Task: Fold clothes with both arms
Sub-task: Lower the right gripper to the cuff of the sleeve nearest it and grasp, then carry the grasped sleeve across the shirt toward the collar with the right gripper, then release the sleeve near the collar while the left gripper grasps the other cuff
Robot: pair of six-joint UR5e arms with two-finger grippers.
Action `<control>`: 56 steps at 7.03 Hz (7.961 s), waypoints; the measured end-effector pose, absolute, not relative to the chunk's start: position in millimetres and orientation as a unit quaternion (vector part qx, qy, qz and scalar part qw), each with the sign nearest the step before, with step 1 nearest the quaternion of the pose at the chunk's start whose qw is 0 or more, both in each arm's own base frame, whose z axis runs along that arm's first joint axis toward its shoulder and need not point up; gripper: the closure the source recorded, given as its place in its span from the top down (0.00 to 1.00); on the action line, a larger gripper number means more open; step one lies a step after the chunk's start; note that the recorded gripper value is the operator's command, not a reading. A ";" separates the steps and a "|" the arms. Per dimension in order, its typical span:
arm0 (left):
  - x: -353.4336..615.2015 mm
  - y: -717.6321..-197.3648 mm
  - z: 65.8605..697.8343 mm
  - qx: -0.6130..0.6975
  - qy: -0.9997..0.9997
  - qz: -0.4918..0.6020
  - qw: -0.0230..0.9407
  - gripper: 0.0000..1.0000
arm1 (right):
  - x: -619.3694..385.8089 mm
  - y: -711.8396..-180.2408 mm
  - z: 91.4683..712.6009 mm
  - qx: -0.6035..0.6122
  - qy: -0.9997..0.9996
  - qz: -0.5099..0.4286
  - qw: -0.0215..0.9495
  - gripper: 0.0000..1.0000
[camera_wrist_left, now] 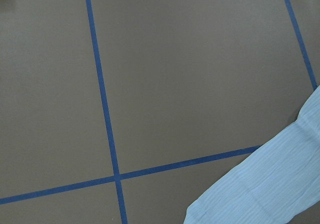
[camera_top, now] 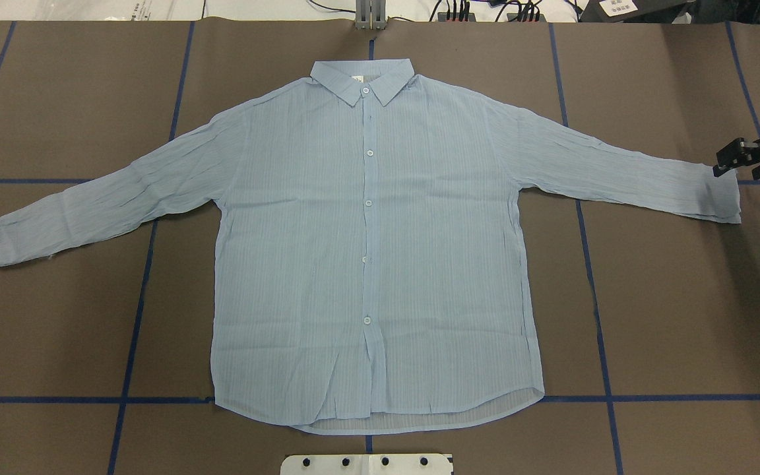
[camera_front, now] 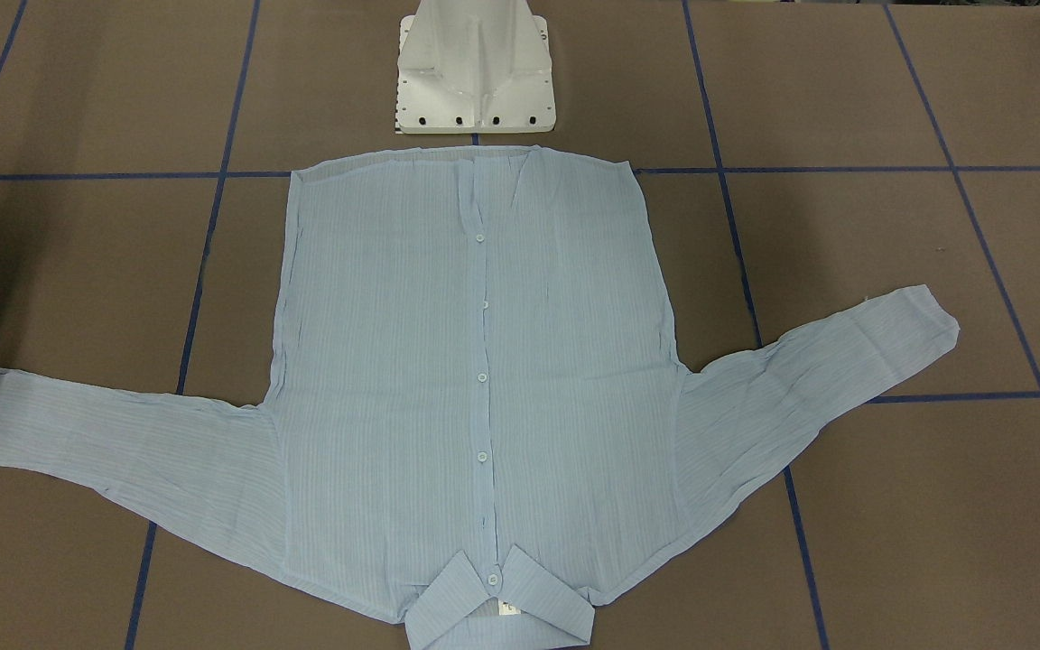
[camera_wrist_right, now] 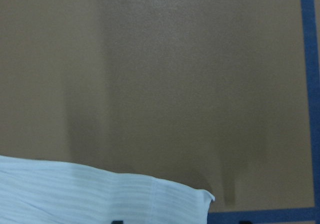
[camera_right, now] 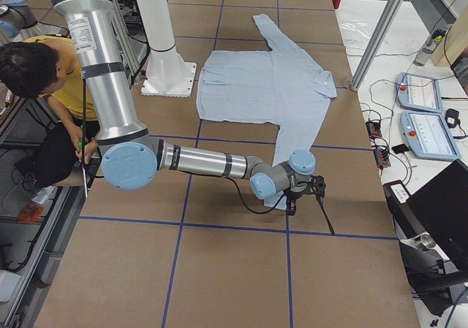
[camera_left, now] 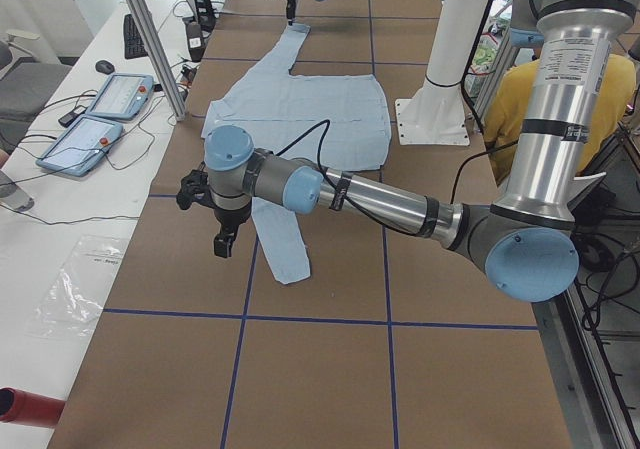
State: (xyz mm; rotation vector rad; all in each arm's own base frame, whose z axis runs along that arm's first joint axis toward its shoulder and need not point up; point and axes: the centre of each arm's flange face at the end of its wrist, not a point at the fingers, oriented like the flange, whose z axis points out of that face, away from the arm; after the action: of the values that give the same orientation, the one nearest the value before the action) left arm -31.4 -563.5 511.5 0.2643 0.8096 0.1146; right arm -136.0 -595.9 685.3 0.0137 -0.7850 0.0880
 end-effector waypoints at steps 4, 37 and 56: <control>-31.5 -563.1 512.3 0.127 0.392 0.055 0.909 1.00 | -139.9 -606.0 693.3 -0.004 -0.378 0.047 0.925 0.59; 68.0 -532.0 549.9 0.049 0.444 0.059 0.893 0.99 | -643.0 -565.7 51.7 0.044 -0.533 0.333 0.776 1.00; 169.5 -527.4 688.6 -0.016 0.441 0.091 0.893 0.72 | -594.3 -544.8 110.1 0.050 -0.510 0.337 0.790 1.00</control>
State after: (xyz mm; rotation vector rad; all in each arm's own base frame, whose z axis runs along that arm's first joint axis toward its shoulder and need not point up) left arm 169.5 -527.4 688.6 -0.0326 0.9143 0.1888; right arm -594.3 -544.8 110.1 0.1080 -1.0981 0.7251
